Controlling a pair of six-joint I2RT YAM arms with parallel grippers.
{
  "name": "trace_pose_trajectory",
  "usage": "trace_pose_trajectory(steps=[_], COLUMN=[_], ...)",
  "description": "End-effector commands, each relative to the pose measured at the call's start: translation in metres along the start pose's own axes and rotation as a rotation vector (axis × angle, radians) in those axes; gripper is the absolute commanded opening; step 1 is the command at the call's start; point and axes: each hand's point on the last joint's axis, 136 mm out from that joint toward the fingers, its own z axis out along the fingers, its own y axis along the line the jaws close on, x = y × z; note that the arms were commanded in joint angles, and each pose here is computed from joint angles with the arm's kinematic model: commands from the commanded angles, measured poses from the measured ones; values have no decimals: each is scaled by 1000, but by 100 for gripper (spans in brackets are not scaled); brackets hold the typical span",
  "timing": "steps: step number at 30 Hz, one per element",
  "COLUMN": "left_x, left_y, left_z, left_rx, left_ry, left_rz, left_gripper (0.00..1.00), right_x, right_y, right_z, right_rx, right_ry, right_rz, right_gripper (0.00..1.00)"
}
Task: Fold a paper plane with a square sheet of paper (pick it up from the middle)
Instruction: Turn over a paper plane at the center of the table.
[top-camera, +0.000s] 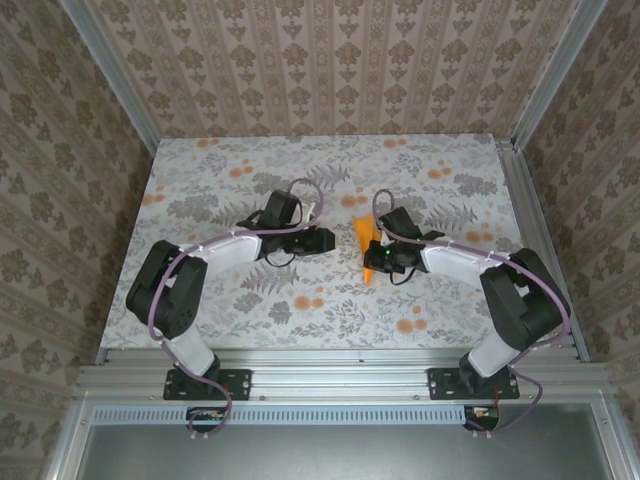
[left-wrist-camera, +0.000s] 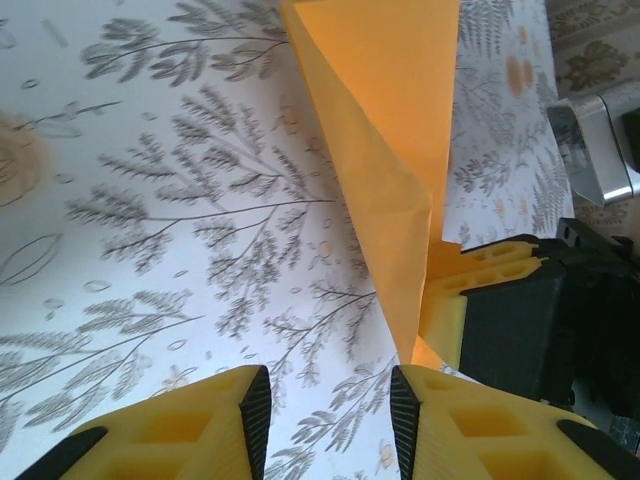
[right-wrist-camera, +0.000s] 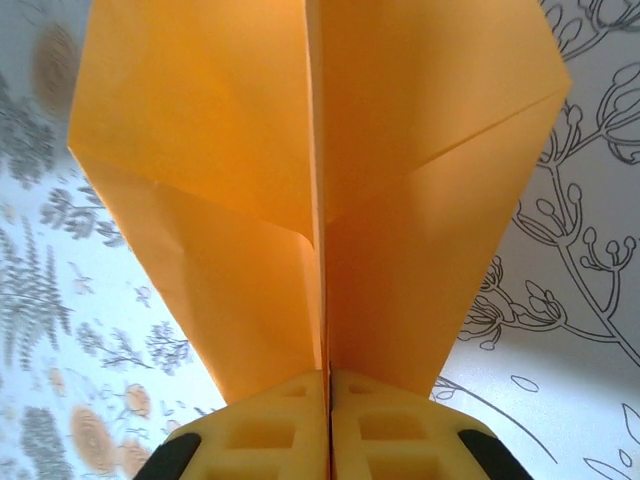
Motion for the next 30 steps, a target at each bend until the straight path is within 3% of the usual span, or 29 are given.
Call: trace_pose_trajectory(steps=[1, 7, 30], left_x=[10, 17, 29], left_y=[11, 18, 26], left_z=[-6, -4, 1], left_rx=[-35, -46, -47], left_ry=[16, 35, 73], left_rz=[6, -1, -2], left_gripper=[40, 40, 41], right_x=[8, 12, 24], right_y=[-15, -15, -22], right_z=[4, 17, 43], right_rx=[132, 174, 310], right_ry=[39, 65, 147], right_rz=[-71, -106, -216], right_gripper=[11, 18, 17])
